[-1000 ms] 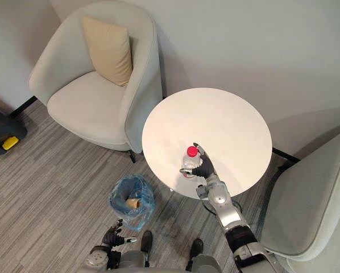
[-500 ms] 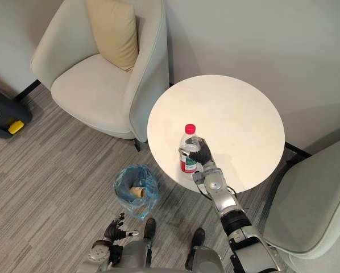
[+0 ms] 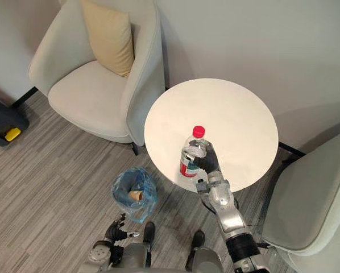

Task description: Gather rubbish on tea table into small bin, then transfer packed bag to large trash can.

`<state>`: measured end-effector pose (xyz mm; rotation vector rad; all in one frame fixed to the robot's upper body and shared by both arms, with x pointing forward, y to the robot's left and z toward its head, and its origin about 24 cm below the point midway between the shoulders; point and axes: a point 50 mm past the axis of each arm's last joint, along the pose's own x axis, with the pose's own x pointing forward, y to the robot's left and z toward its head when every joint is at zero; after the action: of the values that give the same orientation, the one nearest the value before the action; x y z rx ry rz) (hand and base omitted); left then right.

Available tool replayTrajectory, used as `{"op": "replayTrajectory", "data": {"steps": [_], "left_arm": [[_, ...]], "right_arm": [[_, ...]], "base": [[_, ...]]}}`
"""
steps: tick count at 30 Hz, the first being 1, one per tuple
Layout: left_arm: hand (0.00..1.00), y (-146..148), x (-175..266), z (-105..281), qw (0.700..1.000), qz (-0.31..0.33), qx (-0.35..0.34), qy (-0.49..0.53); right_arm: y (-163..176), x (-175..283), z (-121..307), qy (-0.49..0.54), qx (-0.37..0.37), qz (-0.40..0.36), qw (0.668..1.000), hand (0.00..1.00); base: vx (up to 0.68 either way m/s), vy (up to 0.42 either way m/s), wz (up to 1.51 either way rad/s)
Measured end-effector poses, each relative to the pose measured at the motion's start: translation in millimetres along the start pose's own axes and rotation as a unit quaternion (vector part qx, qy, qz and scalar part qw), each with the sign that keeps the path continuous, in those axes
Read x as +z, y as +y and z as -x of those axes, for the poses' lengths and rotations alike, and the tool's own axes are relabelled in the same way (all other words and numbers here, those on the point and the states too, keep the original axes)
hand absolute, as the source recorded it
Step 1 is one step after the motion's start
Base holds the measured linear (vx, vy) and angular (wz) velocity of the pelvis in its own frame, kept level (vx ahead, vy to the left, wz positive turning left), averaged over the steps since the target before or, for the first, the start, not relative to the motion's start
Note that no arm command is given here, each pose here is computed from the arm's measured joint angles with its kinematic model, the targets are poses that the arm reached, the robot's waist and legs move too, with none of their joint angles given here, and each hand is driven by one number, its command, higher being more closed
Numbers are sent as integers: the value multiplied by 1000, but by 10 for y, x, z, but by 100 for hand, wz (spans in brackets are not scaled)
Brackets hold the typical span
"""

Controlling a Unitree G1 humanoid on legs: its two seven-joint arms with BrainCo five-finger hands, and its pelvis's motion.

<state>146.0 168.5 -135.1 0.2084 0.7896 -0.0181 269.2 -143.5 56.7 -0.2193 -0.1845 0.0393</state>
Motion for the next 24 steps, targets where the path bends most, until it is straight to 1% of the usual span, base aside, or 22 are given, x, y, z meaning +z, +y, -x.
{"op": "replayTrajectory", "data": {"steps": [7, 12, 19, 24], "left_arm": [[0, 6, -76, 13, 1000, -8, -1, 17], [0, -1, -133, 27, 1000, -12, -3, 28], [0, -14, -199, 50, 999, -18, -6, 39], [0, -11, -224, 55, 999, -18, -6, 44]], "right_arm": [[99, 199, 194, -46, -2, -39, 998, 100], [122, 271, 275, -59, 2, -47, 997, 100], [192, 292, 427, -64, 30, -10, 997, 100], [218, 292, 448, -69, 51, 25, 996, 100]], "base": [[16, -3, -20], [23, -2, -8], [-3, -3, -15], [-28, 6, -28]]}}
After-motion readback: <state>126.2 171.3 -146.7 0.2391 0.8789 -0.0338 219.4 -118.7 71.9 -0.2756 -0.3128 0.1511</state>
